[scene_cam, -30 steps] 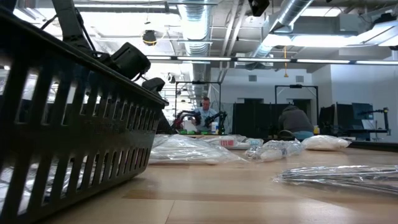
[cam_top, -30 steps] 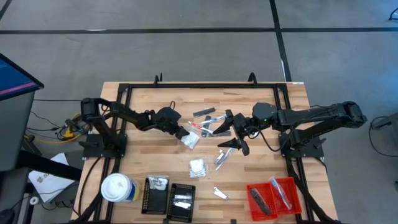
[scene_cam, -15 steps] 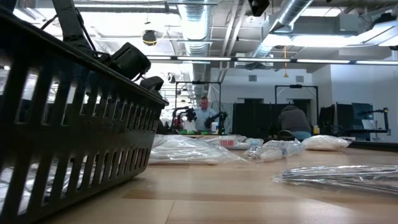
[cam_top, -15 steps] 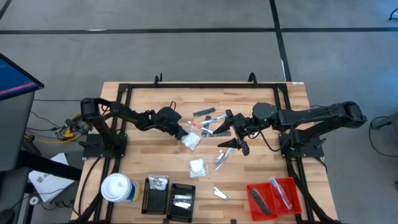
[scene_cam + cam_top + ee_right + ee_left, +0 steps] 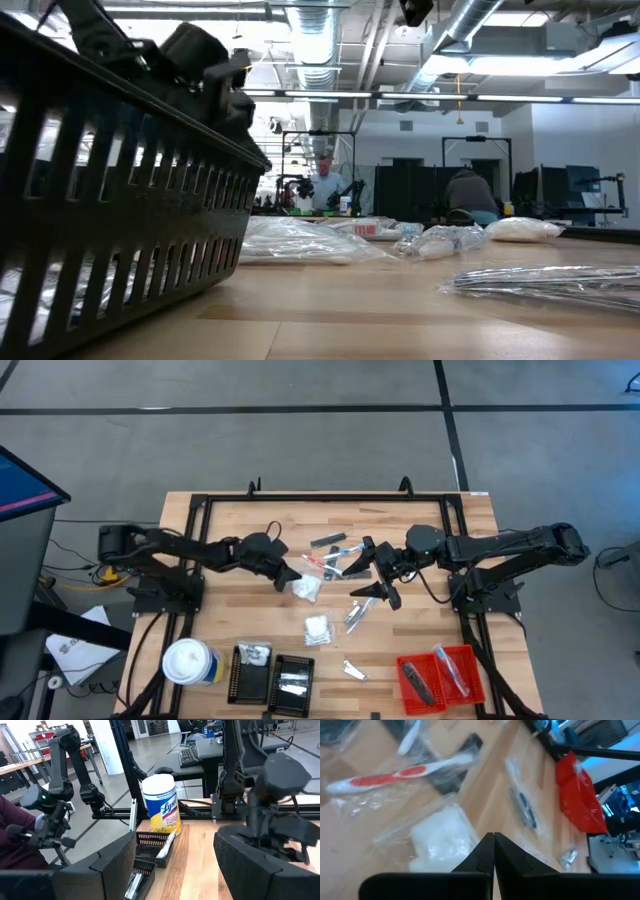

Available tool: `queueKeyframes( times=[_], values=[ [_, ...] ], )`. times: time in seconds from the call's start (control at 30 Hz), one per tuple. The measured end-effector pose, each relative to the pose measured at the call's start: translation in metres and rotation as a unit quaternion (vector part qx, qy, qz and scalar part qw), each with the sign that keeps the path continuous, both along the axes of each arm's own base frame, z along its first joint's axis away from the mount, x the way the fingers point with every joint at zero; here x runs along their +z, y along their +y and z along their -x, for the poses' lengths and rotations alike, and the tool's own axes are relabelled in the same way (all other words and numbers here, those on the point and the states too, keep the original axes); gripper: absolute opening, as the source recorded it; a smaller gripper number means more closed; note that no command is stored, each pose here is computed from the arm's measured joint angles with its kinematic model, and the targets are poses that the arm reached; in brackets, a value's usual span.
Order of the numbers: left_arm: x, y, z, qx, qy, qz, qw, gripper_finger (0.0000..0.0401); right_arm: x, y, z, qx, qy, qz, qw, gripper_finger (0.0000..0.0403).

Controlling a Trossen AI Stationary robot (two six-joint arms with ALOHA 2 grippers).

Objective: Pick & Place Travel size toiletries
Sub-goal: Put the cotton pack into the left black bin

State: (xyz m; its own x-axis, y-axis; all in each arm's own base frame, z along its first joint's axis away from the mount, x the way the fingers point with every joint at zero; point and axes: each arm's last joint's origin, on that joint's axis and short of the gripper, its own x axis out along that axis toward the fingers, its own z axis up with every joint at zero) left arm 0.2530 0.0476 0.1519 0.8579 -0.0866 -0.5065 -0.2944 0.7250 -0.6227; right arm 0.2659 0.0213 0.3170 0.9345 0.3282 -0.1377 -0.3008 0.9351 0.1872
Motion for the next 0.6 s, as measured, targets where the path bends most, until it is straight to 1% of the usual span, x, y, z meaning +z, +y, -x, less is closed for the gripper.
queueKeyframes(
  times=[0.13,0.33,0.47,0.6],
  values=[
    [0.005,-0.009,0.008,-0.007,0.008,-0.003,1.000,0.0001,0.000,0.000,0.000,0.000,0.000,0.000,1.000,0.0260],
    [-0.003,-0.018,0.021,-0.011,0.087,0.022,0.996,0.0027,0.000,0.000,0.000,0.000,0.000,0.000,1.000,0.0260],
    [-0.008,-0.017,0.020,-0.003,0.099,0.022,0.995,0.0068,0.000,0.000,0.000,-0.003,0.000,0.000,1.000,0.0260],
    [-0.014,-0.017,0.019,0.001,0.112,0.027,0.993,0.0135,0.000,0.000,0.000,-0.003,0.000,0.000,1.000,0.0260]
  ],
)
